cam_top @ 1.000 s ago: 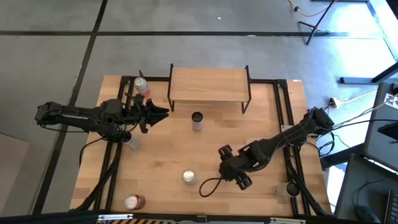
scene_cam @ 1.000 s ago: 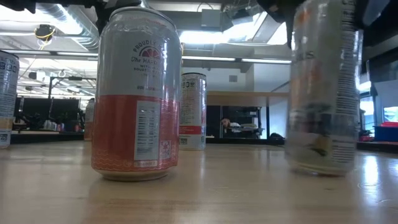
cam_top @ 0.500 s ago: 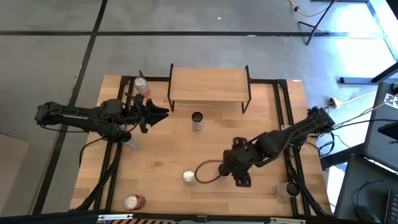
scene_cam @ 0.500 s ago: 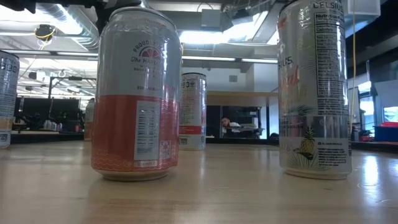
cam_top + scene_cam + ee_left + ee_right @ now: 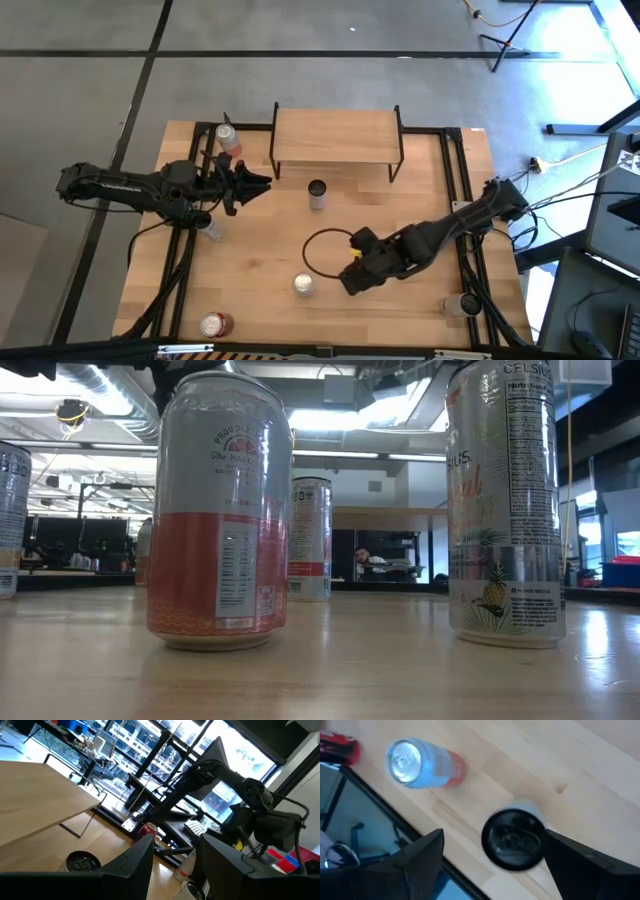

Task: Place canned beverage on shelf
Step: Put the right white and yellow soda can on the shelf

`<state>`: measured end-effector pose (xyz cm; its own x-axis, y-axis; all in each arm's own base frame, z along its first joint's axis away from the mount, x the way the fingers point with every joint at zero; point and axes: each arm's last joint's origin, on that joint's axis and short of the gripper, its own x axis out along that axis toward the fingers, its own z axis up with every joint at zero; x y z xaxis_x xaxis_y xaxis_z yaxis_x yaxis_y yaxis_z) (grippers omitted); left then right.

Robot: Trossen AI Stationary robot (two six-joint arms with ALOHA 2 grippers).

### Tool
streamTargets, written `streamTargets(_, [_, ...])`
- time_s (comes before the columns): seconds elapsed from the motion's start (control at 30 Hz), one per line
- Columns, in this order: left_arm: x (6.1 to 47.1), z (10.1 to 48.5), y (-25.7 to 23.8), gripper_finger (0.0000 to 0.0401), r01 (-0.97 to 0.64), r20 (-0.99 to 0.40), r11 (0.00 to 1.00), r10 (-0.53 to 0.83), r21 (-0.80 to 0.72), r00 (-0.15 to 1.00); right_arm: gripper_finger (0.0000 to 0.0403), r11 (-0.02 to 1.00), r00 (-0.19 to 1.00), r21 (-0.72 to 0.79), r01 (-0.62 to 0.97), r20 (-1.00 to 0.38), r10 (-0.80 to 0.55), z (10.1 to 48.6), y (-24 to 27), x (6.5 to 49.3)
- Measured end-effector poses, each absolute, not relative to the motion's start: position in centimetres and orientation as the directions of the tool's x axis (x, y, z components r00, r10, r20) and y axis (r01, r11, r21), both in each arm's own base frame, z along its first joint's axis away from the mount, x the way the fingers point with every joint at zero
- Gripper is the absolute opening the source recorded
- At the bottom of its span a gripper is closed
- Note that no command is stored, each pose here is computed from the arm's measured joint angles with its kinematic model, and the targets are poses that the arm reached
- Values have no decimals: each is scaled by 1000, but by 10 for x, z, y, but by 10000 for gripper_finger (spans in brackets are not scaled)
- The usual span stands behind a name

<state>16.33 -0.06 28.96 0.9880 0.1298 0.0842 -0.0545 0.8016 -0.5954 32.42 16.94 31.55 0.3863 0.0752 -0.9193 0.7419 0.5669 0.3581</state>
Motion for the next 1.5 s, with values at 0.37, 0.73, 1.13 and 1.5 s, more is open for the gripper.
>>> streamTargets(0.37, [164,290,-3,157,7,85,808,54,-590,995,318,545,314,278,791,-949,29,300,171,327])
streamTargets(0.73, [164,290,-3,157,7,85,808,54,-590,995,318,545,317,276,792,-948,20,312,170,326])
streamTargets(1.13, [164,290,-3,157,10,86,794,54,-607,995,318,543,307,251,801,-952,-12,312,169,325])
streamTargets(1.5, [164,290,-3,157,8,84,793,54,-609,995,318,560,269,194,806,-962,-53,292,172,331])
